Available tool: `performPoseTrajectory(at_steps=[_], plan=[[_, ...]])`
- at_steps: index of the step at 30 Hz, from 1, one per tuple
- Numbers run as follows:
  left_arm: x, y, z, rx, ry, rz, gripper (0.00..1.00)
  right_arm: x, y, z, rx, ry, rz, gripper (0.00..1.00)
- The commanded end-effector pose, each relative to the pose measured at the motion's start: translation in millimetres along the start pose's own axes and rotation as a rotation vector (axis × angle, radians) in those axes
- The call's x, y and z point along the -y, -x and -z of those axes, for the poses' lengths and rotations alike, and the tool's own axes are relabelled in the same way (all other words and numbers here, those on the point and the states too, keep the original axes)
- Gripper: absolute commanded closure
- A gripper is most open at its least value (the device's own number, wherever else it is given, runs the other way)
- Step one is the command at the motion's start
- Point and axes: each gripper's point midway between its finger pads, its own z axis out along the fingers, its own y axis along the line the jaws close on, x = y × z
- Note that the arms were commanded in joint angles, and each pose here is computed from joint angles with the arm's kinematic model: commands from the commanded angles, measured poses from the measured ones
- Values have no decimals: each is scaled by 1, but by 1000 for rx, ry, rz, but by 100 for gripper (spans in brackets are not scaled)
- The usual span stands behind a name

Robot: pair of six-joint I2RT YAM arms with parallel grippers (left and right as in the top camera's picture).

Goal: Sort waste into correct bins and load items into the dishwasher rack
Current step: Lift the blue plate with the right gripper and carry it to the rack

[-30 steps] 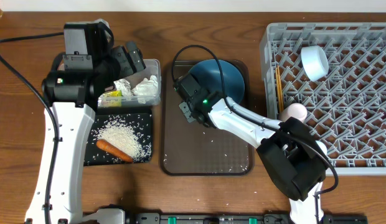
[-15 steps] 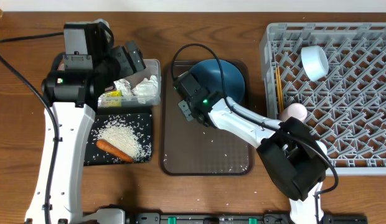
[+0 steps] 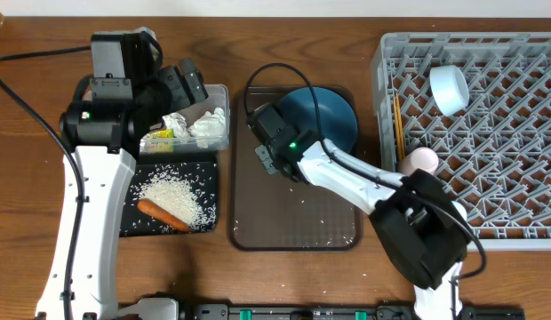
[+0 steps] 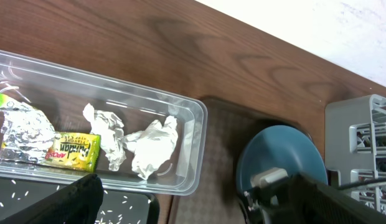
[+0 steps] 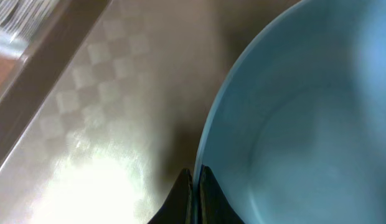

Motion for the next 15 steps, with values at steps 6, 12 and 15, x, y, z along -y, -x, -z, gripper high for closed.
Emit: performPoseTrajectory(at_steps=[6, 12, 15], plan=[[-1, 5, 6, 24, 6, -2, 3, -27, 71, 167, 291, 348, -77, 99], [-1, 5, 6, 24, 6, -2, 3, 23, 72, 290, 461, 478, -179, 99], [-1, 5, 6, 24, 6, -2, 3, 51, 58, 336, 510, 574, -220, 99]])
